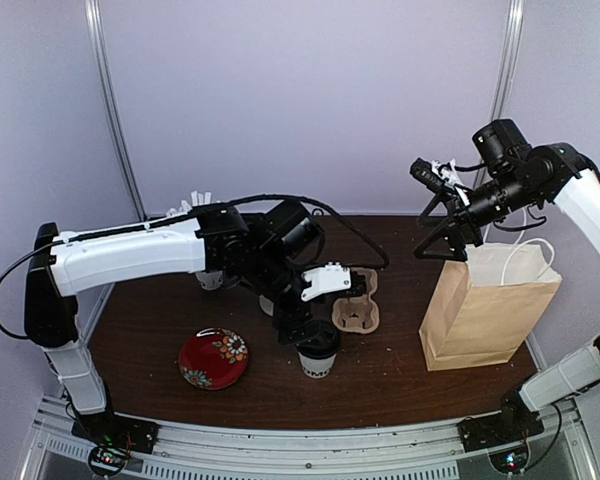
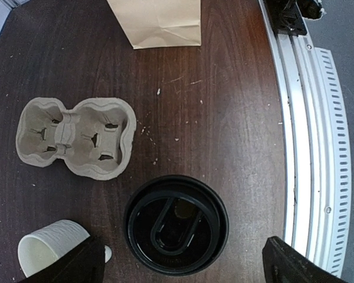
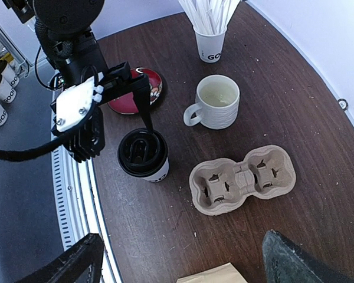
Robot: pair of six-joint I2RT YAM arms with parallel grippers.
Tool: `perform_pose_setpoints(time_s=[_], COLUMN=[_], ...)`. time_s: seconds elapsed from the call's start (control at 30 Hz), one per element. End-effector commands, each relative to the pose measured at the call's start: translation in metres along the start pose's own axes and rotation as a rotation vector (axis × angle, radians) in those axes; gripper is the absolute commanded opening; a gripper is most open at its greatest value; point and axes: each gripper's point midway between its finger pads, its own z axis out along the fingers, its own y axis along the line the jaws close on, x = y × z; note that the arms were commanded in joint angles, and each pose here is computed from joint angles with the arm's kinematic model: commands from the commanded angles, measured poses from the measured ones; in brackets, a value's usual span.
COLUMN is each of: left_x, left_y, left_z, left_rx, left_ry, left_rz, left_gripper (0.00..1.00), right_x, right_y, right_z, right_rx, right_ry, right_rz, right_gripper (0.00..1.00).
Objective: Pack the takeout coffee
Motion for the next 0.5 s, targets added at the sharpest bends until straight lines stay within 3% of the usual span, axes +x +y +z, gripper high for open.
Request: perform_pose_setpoints(time_s=[0.0, 0.47], left_x=[0.004, 0.025], left_y=[0.012, 0.022], left_z=[0.011, 0.037], left_rx=[-0.03, -0.029], left_ry=[0.062, 0.158], left_rz=[0.024, 0.033], left_gripper=[0.97, 0.94], right_x=[0.015, 0.025], right_y=[0.003, 0.002], right_z=[0.0, 0.001], right_rx=[-0.004, -0.001], right_ry=[0.041, 0.064], right_rz=[-0.002, 0.028], right_gripper=[0.97, 0.96])
